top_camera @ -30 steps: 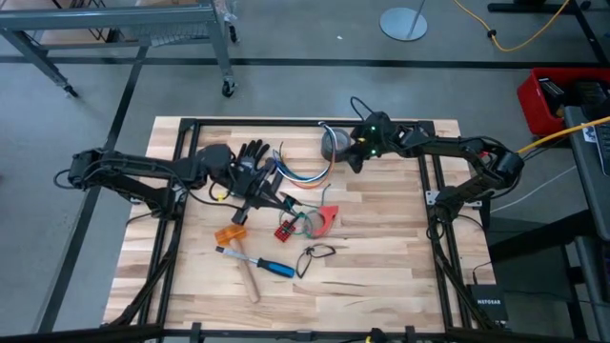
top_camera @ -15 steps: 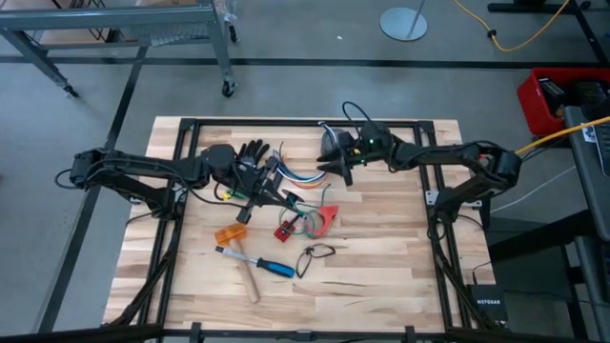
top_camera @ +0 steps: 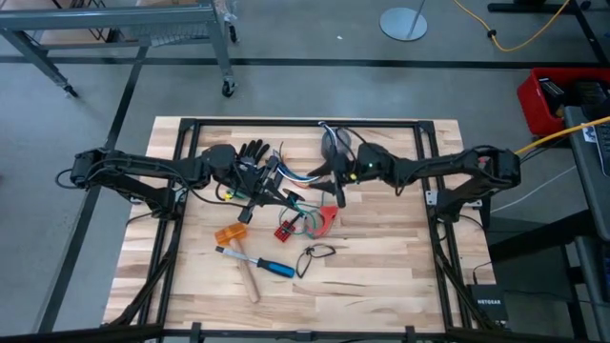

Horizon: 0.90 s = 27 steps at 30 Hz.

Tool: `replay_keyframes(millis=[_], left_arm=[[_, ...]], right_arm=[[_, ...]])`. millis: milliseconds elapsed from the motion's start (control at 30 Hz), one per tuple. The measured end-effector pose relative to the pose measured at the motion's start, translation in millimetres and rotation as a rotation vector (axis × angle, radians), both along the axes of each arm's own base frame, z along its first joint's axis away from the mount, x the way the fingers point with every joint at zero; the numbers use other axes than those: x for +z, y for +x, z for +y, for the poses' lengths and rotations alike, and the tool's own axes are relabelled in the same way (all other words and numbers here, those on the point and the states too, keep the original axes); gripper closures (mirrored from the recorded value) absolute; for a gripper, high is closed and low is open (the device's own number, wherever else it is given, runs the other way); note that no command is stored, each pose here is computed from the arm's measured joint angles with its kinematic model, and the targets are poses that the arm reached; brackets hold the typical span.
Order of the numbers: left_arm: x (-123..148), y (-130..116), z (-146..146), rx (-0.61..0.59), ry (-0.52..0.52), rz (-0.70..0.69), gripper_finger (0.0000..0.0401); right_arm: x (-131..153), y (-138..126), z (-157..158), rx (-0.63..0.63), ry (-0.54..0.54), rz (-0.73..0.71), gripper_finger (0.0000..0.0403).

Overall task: Coil cords
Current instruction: Coil the wire onto the spool

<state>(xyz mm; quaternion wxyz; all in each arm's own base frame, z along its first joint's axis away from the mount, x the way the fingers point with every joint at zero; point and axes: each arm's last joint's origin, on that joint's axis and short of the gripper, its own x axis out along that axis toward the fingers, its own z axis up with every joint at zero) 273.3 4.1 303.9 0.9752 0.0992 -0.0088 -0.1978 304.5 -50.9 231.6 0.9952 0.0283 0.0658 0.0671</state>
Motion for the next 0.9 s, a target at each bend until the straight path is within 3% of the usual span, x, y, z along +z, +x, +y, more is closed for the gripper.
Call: replay_keyframes(millis=[500, 900], left_arm=[[0.2, -0.1, 0.0, 0.0, 0.0, -0.001, 0.0401], [0.6, -0.1, 0.0, 0.001, 0.008, -0.009, 0.0401]], right_arm=[[10.0, 4.5, 29.5, 0.073, -0.022, -0.105, 0.0242], [22.5, 10.5, 35.4, 0.093, -0.026, -0.171, 0.0242]])
